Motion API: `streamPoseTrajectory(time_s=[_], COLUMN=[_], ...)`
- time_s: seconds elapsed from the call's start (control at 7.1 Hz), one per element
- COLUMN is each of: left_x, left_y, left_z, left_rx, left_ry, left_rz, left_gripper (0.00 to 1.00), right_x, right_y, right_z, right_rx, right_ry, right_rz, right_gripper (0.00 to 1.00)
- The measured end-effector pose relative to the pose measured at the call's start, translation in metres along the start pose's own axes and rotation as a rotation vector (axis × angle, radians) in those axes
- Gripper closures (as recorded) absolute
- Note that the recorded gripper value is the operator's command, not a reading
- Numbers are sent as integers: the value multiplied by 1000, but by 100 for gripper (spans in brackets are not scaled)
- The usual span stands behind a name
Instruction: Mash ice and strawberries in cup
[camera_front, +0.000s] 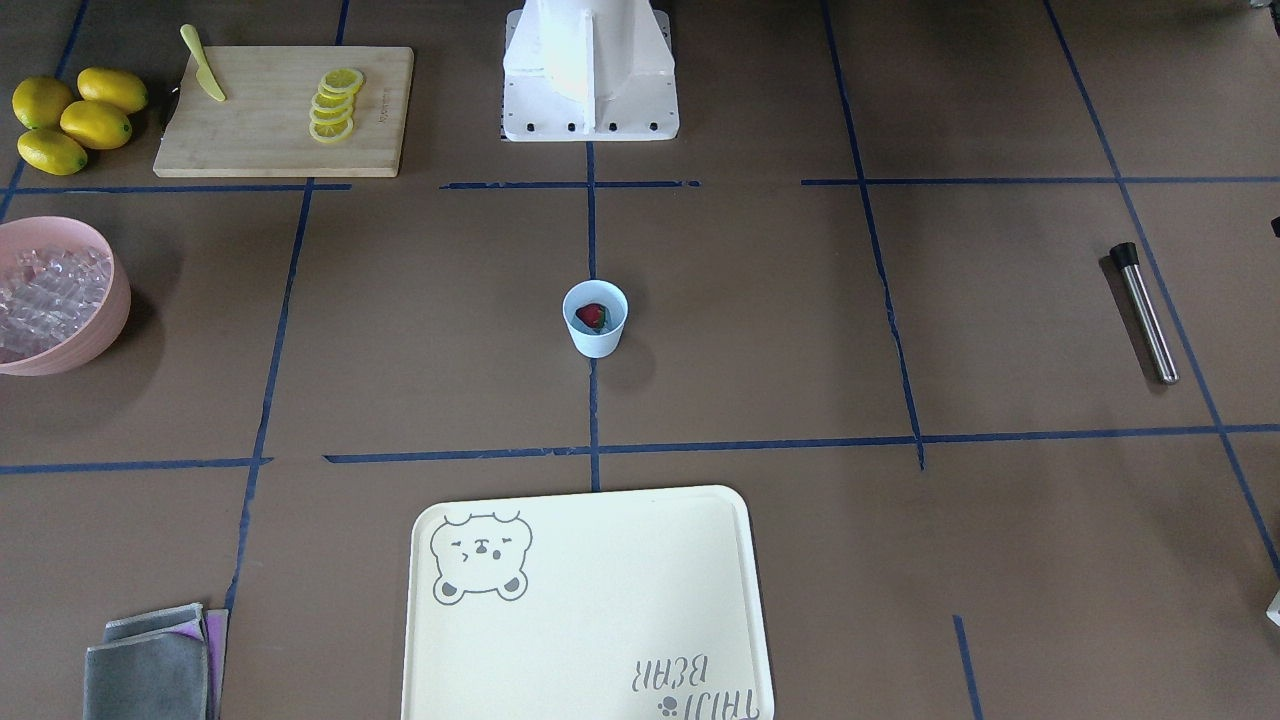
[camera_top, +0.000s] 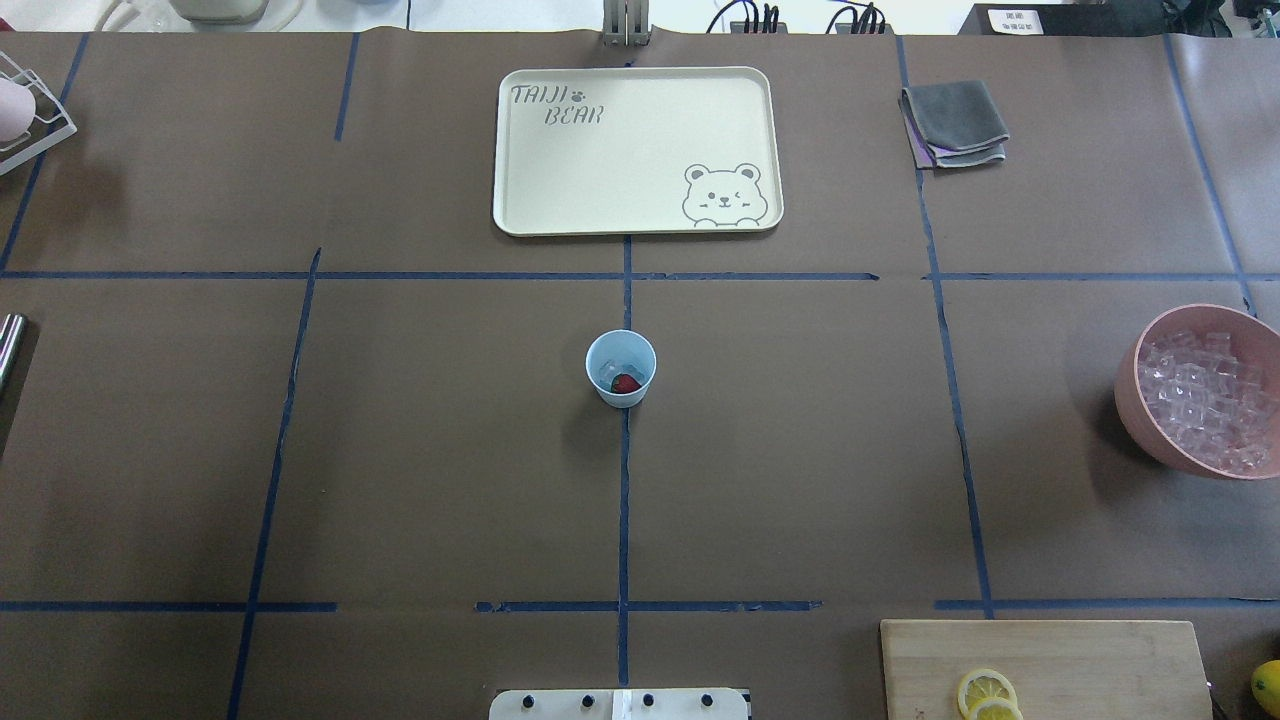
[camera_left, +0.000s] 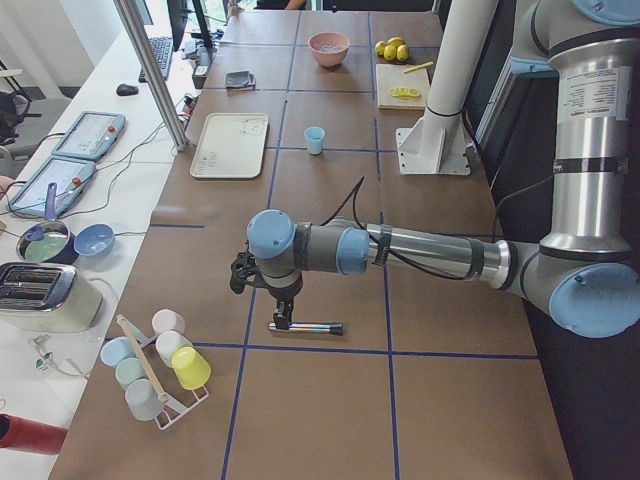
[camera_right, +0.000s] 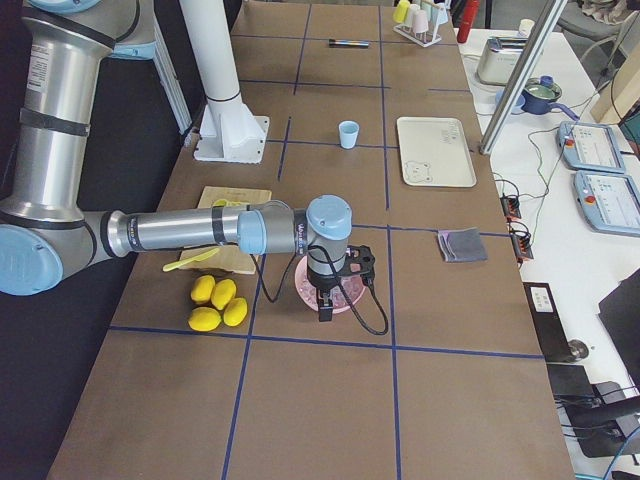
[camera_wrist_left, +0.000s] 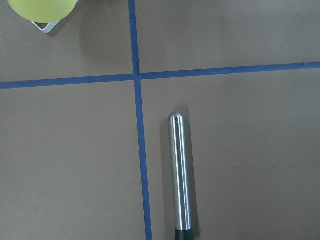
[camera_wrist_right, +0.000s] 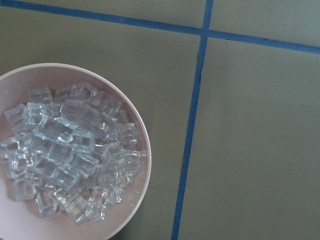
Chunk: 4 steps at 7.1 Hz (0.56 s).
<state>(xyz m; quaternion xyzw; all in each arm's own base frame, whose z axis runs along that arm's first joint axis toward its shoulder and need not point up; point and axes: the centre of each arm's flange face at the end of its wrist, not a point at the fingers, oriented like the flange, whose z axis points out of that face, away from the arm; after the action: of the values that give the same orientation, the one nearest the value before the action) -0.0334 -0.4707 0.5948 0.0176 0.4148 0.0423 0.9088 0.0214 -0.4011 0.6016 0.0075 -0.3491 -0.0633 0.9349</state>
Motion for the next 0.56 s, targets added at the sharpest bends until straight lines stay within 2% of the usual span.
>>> streamPoseTrajectory(time_s=[0.56], left_x=[-6], left_y=[4], left_z=[7], left_rx=[-18], left_ry=[3], left_rz=[-8], left_gripper=[0], right_x=[7], right_y=[2], right_z=[0], right_rx=[5], right_ry=[-10], right_rz=[7], right_gripper=[0])
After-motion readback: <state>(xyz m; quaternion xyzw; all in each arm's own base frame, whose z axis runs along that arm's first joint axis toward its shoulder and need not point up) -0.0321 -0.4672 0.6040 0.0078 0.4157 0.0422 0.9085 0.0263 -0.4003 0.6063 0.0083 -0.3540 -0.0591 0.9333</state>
